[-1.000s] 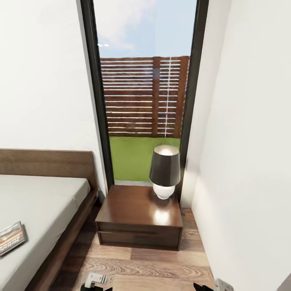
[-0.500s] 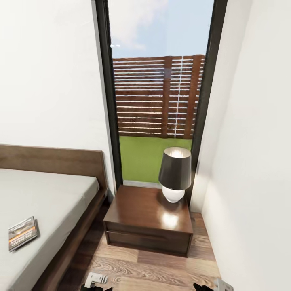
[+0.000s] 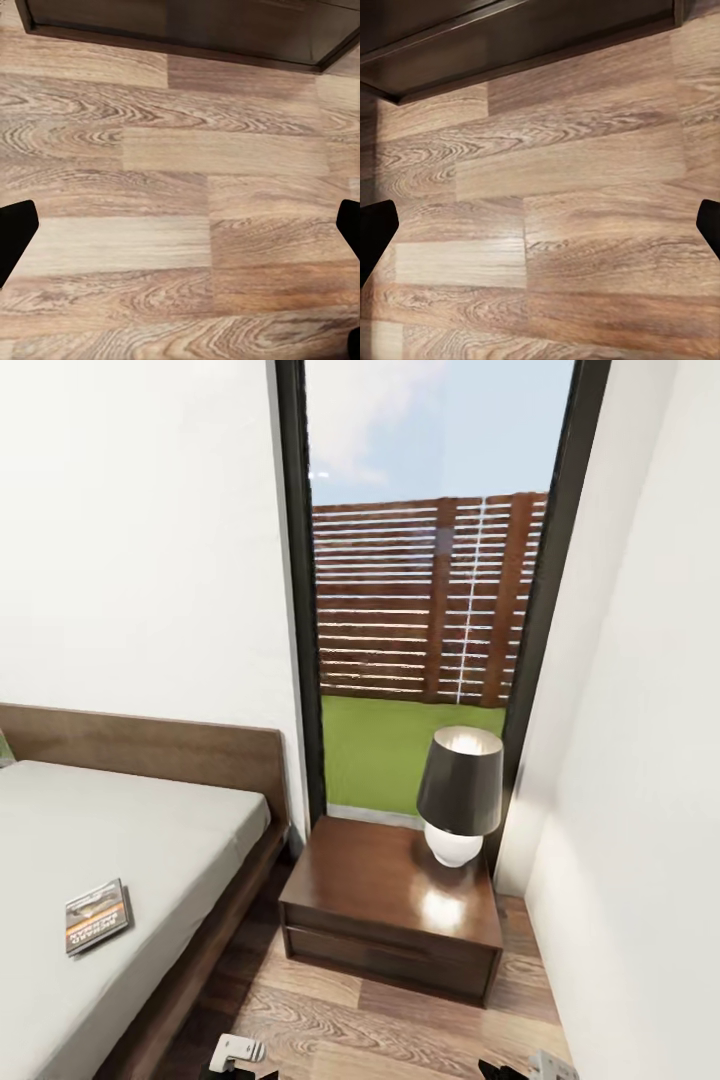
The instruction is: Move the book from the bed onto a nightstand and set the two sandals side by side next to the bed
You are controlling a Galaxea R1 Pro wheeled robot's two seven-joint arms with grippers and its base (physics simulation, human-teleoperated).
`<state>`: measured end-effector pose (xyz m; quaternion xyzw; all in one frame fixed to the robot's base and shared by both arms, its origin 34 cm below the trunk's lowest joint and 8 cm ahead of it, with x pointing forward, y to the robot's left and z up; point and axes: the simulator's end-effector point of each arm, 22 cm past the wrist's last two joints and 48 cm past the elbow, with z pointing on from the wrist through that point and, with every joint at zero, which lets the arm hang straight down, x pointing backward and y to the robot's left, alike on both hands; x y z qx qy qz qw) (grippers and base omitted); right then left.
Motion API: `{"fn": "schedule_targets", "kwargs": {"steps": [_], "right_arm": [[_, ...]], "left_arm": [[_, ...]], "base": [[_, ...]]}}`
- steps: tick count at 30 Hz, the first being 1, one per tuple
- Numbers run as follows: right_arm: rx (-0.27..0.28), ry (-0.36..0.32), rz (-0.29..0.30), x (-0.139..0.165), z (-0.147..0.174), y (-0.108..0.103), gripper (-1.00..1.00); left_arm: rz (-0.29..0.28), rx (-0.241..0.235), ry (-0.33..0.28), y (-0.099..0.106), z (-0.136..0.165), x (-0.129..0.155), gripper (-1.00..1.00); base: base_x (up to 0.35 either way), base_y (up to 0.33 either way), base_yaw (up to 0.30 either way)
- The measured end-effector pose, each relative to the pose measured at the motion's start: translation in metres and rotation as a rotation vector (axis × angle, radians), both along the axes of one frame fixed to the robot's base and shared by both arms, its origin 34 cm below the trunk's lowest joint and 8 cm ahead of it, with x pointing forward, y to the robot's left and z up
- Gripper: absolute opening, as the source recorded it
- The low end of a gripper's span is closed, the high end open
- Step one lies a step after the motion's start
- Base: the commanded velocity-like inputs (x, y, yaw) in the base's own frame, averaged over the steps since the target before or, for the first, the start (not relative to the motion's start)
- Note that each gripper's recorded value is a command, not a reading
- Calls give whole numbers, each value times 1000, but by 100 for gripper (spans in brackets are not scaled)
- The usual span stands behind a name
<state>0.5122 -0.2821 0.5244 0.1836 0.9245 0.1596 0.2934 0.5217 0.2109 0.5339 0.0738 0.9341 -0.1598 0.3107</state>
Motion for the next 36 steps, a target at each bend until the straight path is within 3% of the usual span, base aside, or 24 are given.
{"fn": "schedule_targets", "kwargs": {"steps": [23, 36], "right_arm": [[0, 0, 0, 0, 0, 0, 100], [0, 0, 0, 0, 0, 0, 100]], "left_arm": [[0, 0, 0, 0, 0, 0, 100], [0, 0, 0, 0, 0, 0, 100]], "base": [[243, 141, 1], [38, 5, 0]]}}
